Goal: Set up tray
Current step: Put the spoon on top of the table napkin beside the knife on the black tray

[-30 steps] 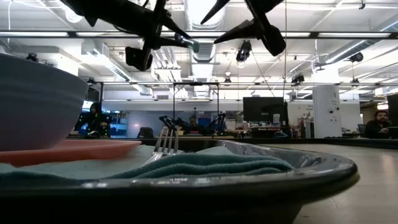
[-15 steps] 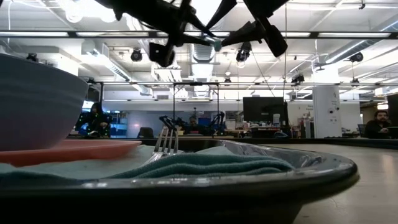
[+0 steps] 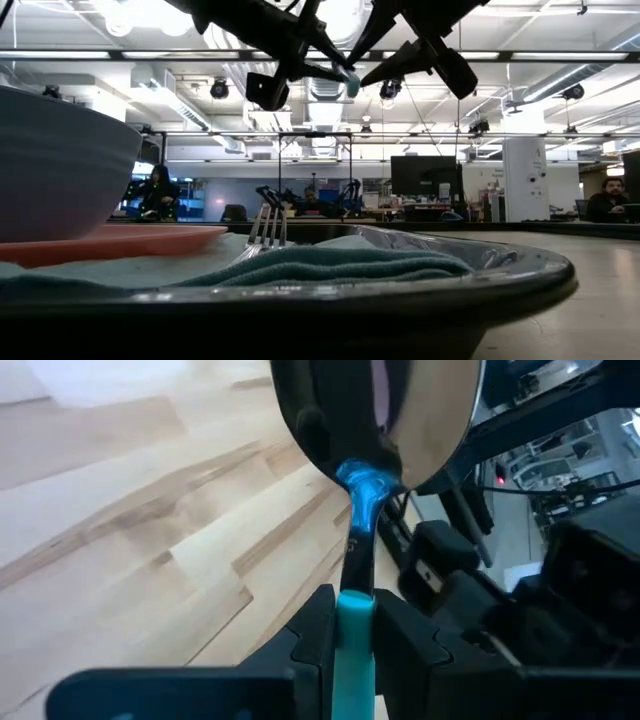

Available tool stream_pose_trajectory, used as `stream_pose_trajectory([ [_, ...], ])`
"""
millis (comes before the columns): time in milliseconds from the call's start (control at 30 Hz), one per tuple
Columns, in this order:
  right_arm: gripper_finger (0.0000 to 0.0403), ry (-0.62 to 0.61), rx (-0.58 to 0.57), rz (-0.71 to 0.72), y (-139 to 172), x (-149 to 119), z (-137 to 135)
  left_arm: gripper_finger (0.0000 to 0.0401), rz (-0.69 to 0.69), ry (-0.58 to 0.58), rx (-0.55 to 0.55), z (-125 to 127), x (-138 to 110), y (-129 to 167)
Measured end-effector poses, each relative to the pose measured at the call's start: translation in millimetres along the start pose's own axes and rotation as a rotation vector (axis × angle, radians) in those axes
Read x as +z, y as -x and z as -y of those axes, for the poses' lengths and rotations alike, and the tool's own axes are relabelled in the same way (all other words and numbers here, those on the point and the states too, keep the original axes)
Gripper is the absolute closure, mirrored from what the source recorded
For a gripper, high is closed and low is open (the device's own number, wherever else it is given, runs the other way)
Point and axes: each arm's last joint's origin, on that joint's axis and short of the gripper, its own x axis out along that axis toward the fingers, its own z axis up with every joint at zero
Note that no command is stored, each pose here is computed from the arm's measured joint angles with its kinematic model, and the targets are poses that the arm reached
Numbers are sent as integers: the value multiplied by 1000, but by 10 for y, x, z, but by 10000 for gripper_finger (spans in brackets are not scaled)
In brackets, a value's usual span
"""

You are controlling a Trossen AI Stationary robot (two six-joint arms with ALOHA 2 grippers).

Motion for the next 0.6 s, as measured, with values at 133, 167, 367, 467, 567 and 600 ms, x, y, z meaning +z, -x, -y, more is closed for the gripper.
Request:
stream_pose_trajectory([
  [133,312,-10,0,-4,-1,-1,1,366,-3,2,5,-14,-7,-17],
  [167,314,-22,1,-10,-2,-2,2,366,-3,2,5,-12,-6,-17],
  [367,305,-34,-2,-31,-20,4,13,366,1,2,-1,-6,-2,-17],
  [467,294,-33,-3,-32,-24,0,14,366,1,2,-1,-6,-2,-17],
  [567,284,-29,-2,-32,-23,-1,13,366,0,4,-2,-4,-4,-17],
  [600,281,-26,-3,-32,-23,-1,14,366,0,6,-4,1,-2,-16],
])
